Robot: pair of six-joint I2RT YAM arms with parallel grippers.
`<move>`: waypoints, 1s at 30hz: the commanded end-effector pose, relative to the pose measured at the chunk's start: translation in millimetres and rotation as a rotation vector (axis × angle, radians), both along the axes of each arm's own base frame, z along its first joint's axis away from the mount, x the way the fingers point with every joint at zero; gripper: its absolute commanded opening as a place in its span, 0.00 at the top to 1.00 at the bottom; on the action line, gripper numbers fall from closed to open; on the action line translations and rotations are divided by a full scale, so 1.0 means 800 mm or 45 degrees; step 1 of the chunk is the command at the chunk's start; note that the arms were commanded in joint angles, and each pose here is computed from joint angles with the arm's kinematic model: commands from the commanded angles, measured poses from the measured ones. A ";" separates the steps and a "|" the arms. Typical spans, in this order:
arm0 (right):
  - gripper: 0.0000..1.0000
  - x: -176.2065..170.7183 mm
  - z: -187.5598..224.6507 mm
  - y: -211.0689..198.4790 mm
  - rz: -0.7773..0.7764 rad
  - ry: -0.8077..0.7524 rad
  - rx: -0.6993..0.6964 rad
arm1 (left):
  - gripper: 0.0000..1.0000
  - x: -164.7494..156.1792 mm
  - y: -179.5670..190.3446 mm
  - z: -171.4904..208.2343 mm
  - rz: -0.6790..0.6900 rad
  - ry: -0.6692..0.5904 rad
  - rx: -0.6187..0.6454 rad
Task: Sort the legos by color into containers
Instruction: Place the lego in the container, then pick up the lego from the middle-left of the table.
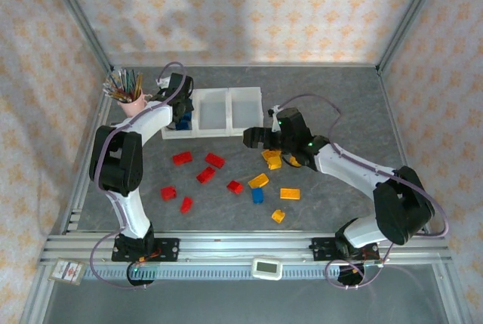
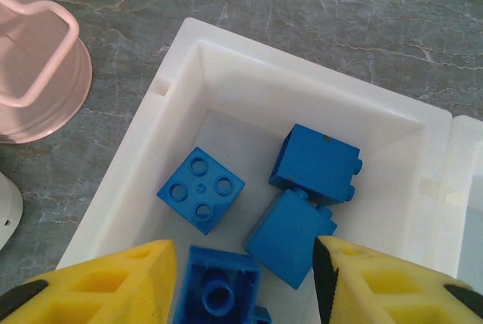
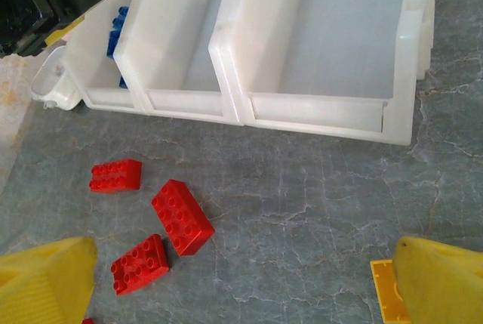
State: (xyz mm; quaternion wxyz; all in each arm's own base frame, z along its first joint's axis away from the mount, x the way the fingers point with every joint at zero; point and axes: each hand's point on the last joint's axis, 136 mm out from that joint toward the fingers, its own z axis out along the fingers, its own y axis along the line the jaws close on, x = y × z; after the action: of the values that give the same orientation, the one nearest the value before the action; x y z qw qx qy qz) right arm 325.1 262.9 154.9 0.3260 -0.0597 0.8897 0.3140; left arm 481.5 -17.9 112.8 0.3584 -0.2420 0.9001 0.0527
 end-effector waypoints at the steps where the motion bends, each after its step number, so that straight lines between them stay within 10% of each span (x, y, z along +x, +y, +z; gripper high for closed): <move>1: 0.00 0.012 0.018 0.000 -0.028 -0.057 -0.013 | 0.46 -0.011 0.012 0.038 0.021 -0.056 0.027; 30: 0.00 -0.073 -0.062 -0.114 -0.227 0.247 -0.120 | 0.40 -0.270 -0.272 0.013 -0.617 0.085 -0.318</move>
State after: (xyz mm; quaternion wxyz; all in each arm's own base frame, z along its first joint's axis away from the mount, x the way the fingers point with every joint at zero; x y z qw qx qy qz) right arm 279.0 183.9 117.6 0.2811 0.0105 0.9236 0.2603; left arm 283.1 -228.2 134.8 0.3231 -0.0433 0.9357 -0.1350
